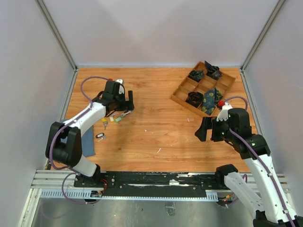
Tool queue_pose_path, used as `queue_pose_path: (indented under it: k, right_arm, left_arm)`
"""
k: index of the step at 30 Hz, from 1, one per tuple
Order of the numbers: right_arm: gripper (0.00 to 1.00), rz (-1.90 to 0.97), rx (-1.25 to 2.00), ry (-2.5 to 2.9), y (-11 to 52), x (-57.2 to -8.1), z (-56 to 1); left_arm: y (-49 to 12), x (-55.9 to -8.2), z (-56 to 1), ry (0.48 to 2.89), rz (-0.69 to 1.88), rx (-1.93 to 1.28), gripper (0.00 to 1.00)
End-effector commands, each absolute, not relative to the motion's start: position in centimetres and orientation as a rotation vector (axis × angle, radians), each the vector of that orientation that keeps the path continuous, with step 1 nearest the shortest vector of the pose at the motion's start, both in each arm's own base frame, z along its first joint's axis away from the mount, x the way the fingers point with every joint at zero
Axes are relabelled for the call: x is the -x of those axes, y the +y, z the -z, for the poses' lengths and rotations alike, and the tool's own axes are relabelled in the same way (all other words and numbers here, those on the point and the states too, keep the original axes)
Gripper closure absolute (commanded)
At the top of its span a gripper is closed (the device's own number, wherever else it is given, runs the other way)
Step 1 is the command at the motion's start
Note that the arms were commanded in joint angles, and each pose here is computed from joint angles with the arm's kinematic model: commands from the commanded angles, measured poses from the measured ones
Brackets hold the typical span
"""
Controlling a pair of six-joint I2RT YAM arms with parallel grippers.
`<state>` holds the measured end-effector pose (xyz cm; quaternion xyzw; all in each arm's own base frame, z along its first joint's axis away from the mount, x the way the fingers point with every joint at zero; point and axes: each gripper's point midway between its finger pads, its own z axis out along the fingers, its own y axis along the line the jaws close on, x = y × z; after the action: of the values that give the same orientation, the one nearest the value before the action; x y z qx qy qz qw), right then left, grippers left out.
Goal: Put the keys on the keyring
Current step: Move the keyring to the center of the board.
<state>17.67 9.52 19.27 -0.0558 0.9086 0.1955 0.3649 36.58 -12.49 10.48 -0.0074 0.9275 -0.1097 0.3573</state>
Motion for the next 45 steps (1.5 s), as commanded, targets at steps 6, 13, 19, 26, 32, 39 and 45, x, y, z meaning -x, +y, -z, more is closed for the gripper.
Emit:
queue_pose_path:
  k: [6,13,19,26,32,39,45]
  right_arm:
    - [0.01,-0.564,0.189,2.299,10.2,-17.3,-19.9]
    - [0.01,-0.575,0.205,2.299,10.4,-17.3,-19.8]
    - [0.01,-0.576,0.212,2.302,10.4,-17.4,-19.7]
    - [0.01,-0.579,0.218,2.307,10.5,-17.4,-19.5]
    - [0.01,-0.582,0.222,2.309,10.6,-17.3,-19.4]
    - [0.01,-0.584,0.222,2.309,10.6,-17.3,-19.4]
    - [0.01,-0.586,0.221,2.309,10.6,-17.3,-19.4]
  left_arm:
    - [-13.3,-41.6,-10.4,2.348,0.230,-0.052,0.00]
    - [-13.9,-42.3,-8.3,2.398,0.241,-0.063,0.00]
    - [-14.6,-42.0,-6.2,2.450,0.280,-0.065,0.00]
    - [-15.7,-41.8,-4.8,2.479,0.341,-0.071,0.00]
    - [-16.3,-41.8,-4.1,2.487,0.342,-0.088,0.00]
    - [-16.8,-41.7,-3.3,2.503,0.334,-0.108,0.00]
    - [-17.7,-40.6,-2.5,2.534,0.330,-0.135,0.00]
